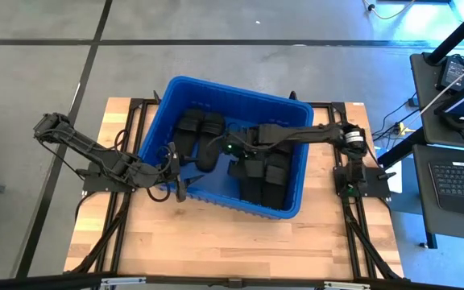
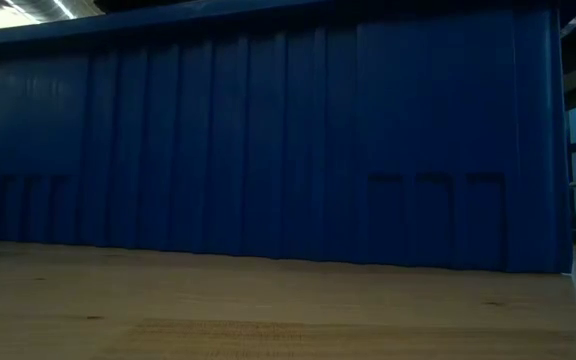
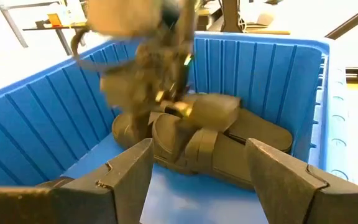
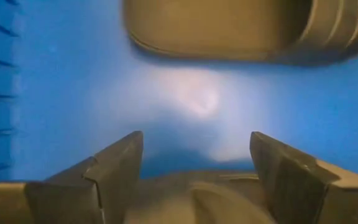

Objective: Pick and place slides into bin
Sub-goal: Put the black slide into the blue bin

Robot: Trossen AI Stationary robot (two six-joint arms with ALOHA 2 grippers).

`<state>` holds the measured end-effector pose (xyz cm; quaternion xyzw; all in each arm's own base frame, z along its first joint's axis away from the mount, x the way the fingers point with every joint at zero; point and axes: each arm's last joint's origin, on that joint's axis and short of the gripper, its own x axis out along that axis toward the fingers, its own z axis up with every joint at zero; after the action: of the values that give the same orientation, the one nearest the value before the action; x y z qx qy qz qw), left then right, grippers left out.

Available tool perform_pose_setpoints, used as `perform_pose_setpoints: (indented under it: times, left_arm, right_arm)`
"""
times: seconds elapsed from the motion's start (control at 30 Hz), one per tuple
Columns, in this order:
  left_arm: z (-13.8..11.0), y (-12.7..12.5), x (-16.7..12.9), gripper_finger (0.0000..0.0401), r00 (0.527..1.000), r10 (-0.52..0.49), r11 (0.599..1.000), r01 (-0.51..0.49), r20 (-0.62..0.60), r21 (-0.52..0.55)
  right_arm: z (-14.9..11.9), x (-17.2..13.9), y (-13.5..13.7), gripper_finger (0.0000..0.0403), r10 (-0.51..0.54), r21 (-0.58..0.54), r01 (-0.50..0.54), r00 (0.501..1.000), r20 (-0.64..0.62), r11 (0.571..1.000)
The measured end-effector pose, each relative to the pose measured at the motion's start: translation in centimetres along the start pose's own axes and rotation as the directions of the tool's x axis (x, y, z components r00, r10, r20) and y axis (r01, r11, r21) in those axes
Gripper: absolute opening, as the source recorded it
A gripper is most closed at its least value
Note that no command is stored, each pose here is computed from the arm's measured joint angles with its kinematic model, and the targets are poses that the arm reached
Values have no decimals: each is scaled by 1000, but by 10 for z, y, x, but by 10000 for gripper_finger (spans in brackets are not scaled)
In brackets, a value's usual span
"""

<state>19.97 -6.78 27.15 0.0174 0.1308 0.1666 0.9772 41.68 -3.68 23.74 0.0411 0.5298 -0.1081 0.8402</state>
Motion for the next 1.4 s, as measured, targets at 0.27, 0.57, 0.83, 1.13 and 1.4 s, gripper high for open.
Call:
perform_pose_setpoints:
  times: [0.27, 0.57, 0.83, 1.13, 1.4]
  left_arm:
    - [0, 0, 0, 248, 1000, 0, 1000, 0, 0, -1]
    - [0, 0, 0, 248, 1000, 0, 1000, 0, 0, 0]
    - [0, 0, 0, 248, 1000, 0, 1000, 0, 0, 0]
    - [0, 0, 0, 248, 1000, -7, 1000, 7, -2, 1]
    - [0, -1, 0, 248, 1000, -26, 1000, 26, -5, 2]
  right_arm:
    - [-4, 38, -12, 296, -1, 14, 2, 997, -81, 1000]
    - [-14, 44, -13, 296, 10, 13, -8, 982, -189, 1000]
    - [-18, 42, -13, 296, 8, 44, 2, 972, -235, 999]
    - [-23, 39, -10, 296, 4, 65, 15, 962, -273, 998]
    - [-25, 38, -10, 296, 4, 68, 17, 955, -297, 998]
